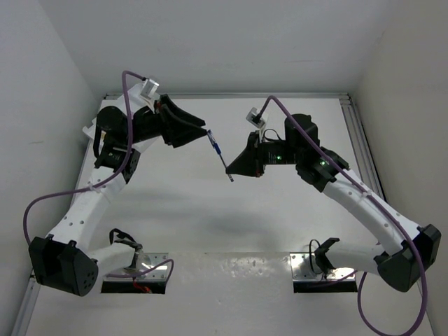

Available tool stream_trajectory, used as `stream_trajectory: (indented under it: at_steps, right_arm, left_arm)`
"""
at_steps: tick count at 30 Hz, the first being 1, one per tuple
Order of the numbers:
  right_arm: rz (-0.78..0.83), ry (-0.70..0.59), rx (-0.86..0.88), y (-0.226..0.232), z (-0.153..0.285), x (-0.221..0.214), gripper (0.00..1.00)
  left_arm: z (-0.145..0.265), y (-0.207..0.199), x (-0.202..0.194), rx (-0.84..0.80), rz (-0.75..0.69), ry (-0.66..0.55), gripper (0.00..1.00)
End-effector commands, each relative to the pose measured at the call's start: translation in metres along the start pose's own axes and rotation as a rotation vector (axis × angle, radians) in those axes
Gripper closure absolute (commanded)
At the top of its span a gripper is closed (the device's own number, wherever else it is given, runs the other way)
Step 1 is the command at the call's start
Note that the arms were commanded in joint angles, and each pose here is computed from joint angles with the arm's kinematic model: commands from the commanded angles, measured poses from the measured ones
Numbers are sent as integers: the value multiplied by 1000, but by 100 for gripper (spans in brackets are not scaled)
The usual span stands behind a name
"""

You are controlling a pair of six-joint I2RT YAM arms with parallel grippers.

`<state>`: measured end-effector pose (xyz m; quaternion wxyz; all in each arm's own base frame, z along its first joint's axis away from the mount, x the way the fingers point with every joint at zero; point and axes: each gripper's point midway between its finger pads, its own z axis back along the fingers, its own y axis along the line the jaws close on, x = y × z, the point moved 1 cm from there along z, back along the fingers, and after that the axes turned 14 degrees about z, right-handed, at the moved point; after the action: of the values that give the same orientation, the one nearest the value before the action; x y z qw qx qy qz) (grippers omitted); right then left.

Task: Sort the stationery into containers
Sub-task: Close the pen cap on the pen.

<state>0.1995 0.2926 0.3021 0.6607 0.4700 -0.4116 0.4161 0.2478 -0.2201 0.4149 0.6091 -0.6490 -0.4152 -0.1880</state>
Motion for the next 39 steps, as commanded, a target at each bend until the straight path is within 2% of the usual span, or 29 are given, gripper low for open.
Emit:
stream_trajectory:
  at_steps: [1,6,15,22,24,28,29,31,39]
  right_arm:
    - [48,-74,44,10,1,31,100]
    - [53,-70,61,13,0,31,100]
    - [52,-66,62,12,-2,30,100]
    - [45,-70,64,12,-3,32,100]
    - [46,-68,65,12,-4,31,100]
    - [45,-74,61,11,-3,33,100]
    - [44,-77,62,11,-3,34,100]
    - [34,-80,55,9,-4,36,100]
    - [1,-119,40,-1,-4,51,100]
  left_arm:
    - [-4,-2,4,-10,-8,-29,36]
    - [-8,0,5,-19,8,-29,37]
    - [-10,1,-1,-33,52,-22,53]
    - [-10,0,-5,-50,72,-20,55]
    - [-11,1,-5,-49,78,-19,59]
    - [-12,1,-8,-53,82,-17,76]
    - [-13,0,-9,-56,85,-14,86]
    - [-14,3,-13,-48,98,-12,99]
    - [-18,15,-43,-21,188,26,100]
